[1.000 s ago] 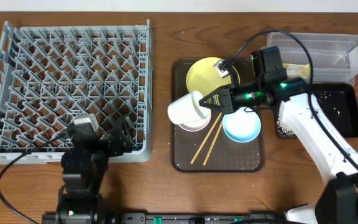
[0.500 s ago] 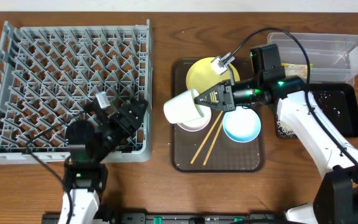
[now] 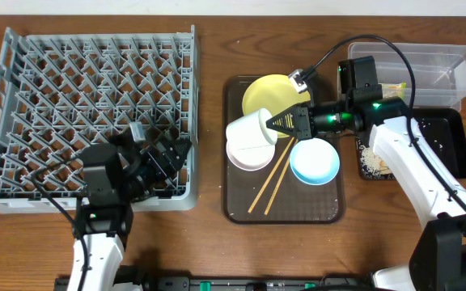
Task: Sort waste into correct bins and load items into the dishwasher rack
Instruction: 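Extend the left gripper toward the white bowl held by the right gripper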
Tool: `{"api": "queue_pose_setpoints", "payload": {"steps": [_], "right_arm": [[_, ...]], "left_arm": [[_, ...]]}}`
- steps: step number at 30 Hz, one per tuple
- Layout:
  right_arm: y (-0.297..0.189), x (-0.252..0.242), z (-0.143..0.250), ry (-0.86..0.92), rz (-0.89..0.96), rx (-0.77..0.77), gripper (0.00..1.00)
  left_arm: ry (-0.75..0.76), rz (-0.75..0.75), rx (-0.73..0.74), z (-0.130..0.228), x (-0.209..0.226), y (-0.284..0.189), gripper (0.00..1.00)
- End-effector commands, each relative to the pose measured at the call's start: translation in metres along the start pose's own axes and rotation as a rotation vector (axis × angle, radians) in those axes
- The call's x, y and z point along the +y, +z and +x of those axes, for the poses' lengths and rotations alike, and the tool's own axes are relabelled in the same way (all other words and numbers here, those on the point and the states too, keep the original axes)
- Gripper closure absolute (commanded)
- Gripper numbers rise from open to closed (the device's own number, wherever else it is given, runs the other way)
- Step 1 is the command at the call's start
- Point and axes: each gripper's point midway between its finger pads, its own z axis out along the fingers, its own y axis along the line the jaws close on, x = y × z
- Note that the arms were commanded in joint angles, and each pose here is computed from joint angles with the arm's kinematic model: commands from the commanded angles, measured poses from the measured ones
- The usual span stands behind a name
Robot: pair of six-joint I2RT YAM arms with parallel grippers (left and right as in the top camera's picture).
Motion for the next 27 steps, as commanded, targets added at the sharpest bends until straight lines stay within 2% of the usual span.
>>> {"api": "queue_pose_setpoints", "payload": {"steps": [1,4,5,9,12,16,19,27], "right_arm": [[-0.002,-0.002,-0.003,-0.013,0.002,-0.006,0.99],[-0.002,-0.003,-0.003,-0.013,0.013,-0.006,0.99],[-0.002,-0.003,-0.003,-0.012,0.013,-0.006,0.99],[-0.002,-0.003,-0.002,-0.010,0.013,-0.005,0.99],[-0.002,-0.004,-0.002,-0.018,0.013,-0.005,0.99],[-0.002,-0.007,-0.001,-0.012,0.034,-0.003,0.99],[-0.002,-0.012,0.002,0.008,0.061,0.007,0.99],[-0.002,-0.009,0.005,0.014,0.046,0.018,0.99]], "left_arm": [[0.242,-0.137,-0.164,-0.050,-0.008,-0.016,0.21],[0.296,-0.224,-0.248,-0.082,-0.017,-0.035,0.08],[0.300,-0.257,-0.277,-0.092,-0.017,-0.042,0.07],[0.203,-0.362,-0.322,-0.117,-0.007,-0.066,0.00],[0.005,-0.455,-0.232,-0.103,0.018,-0.073,0.01],[-0.144,-0.486,-0.019,-0.059,0.031,-0.069,0.02],[-0.137,-0.326,0.118,-0.034,0.005,-0.061,0.02],[0.125,0.378,0.287,-0.015,-0.113,-0.069,0.02]]}}
